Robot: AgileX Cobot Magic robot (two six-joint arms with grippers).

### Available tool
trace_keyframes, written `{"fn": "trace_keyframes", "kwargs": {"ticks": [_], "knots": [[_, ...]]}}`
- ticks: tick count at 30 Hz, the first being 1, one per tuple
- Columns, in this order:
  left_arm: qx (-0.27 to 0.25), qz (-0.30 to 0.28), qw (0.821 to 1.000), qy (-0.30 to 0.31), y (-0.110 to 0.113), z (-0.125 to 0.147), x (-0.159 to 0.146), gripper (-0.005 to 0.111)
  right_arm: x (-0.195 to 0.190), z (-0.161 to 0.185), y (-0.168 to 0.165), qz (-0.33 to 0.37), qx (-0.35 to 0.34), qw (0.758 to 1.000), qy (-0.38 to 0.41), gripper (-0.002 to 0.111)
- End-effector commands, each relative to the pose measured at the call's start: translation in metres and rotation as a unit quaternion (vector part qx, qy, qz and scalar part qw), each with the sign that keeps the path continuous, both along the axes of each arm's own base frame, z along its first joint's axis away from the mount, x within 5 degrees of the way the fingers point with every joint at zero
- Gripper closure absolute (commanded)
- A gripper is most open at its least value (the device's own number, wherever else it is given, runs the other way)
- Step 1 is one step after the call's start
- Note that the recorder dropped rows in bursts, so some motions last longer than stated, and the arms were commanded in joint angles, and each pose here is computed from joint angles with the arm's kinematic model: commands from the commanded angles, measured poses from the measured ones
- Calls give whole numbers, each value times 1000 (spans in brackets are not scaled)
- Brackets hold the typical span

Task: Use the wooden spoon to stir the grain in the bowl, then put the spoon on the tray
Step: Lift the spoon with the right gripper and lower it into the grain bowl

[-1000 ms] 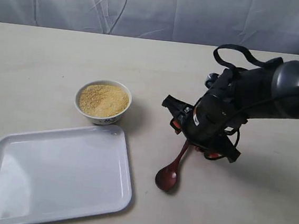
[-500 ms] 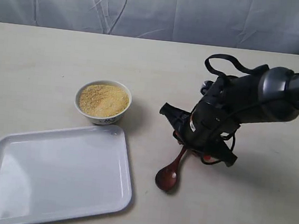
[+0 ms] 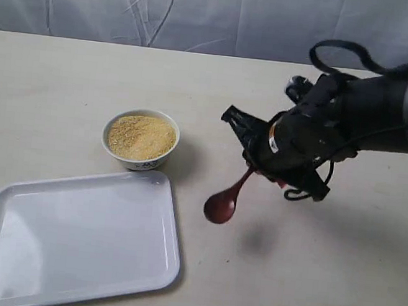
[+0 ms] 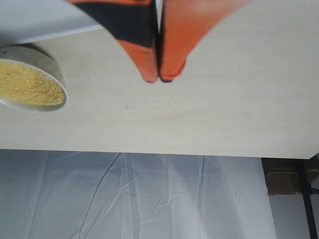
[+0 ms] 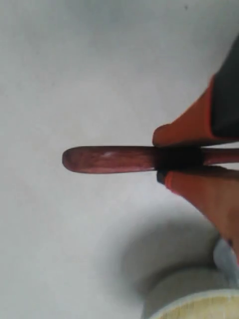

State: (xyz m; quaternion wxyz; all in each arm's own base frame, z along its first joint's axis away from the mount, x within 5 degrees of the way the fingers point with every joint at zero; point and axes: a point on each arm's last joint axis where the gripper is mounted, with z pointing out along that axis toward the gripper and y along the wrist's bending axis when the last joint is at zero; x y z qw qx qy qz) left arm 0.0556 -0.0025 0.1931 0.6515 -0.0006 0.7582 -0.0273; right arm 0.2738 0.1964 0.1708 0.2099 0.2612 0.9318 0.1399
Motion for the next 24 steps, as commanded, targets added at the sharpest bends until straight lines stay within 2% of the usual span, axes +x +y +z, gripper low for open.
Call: {"fn": "trace_keyframes", "kwargs": {"ticks": [1,5,8,18,24], "knots": [[0,2,1000,-3,0,-1,0,106,11,50,7,17,49,994,-98,108],[0,2,1000,-3,0,-1,0,106,27,80,29,42,92,983,-155,108],[0,2,1000,-3,0,-1,0,106,39,83,46,49,93,981,-164,108],[0,2,1000,-3,0,-1,0,106,75,40,112,103,44,979,-172,108],[0,2,1000,-3,0,-1,0,106,82,8,121,56,45,987,-143,108]]}}
